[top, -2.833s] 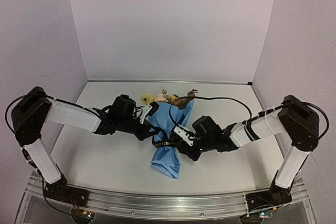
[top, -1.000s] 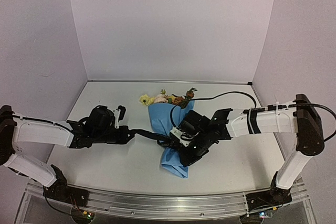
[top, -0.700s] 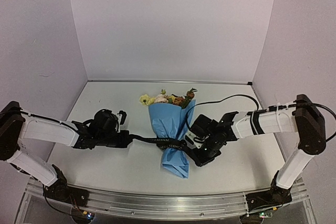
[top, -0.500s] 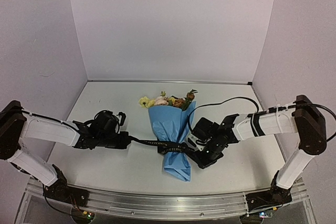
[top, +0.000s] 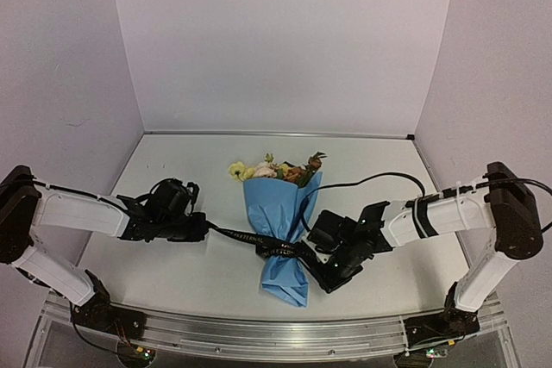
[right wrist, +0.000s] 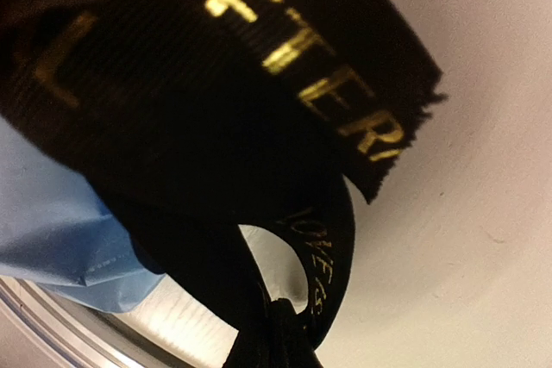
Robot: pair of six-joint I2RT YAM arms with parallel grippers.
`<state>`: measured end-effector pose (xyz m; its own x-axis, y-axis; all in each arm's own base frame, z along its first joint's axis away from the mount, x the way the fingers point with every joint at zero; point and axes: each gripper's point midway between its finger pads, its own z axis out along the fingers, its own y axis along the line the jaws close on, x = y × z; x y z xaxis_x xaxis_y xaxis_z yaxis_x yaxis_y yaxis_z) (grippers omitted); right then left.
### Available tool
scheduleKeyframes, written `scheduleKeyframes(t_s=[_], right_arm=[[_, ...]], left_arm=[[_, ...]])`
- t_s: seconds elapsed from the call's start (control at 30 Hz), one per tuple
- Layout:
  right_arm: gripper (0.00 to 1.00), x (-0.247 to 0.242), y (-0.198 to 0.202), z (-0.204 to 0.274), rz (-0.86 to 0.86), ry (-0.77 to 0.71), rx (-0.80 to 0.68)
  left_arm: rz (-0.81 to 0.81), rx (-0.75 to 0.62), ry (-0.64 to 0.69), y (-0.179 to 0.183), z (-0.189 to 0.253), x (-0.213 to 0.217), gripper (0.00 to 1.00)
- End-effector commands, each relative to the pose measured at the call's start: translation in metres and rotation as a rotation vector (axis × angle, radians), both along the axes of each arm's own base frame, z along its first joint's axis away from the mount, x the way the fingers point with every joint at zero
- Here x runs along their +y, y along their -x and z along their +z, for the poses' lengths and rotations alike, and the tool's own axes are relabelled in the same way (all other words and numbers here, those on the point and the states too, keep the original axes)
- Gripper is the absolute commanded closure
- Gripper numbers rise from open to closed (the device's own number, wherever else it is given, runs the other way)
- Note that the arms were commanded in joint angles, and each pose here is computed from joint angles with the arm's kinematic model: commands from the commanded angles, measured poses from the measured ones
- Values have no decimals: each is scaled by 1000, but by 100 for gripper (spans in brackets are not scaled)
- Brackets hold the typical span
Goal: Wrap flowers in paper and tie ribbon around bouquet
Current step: Adjust the half-tied ribbon on the folded bouquet.
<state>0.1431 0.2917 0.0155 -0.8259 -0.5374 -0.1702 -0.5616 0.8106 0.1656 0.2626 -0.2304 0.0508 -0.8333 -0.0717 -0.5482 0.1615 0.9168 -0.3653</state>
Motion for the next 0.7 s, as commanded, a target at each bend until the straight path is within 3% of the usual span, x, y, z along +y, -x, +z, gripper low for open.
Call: scheduleKeyframes(t_s=[0.0, 0.17, 0.37, 0.6, 0.67], right_arm=[[100, 4, 5, 2, -14, -4, -37], [99, 13, 2, 5, 14, -55, -85], [55, 14, 3, 24, 89, -118, -133], [28, 6, 14, 52, 205, -182, -164], [25, 6, 20, 60, 238, -208, -133]], left_arm=[[-14, -35, 53, -3, 15, -4, 100], [-117, -76, 124, 1, 27, -22, 100], [-182, -117, 155, 1, 40, -33, 100], [-184, -126, 150, 1, 41, -31, 98], [-178, -124, 143, 1, 39, -29, 97]])
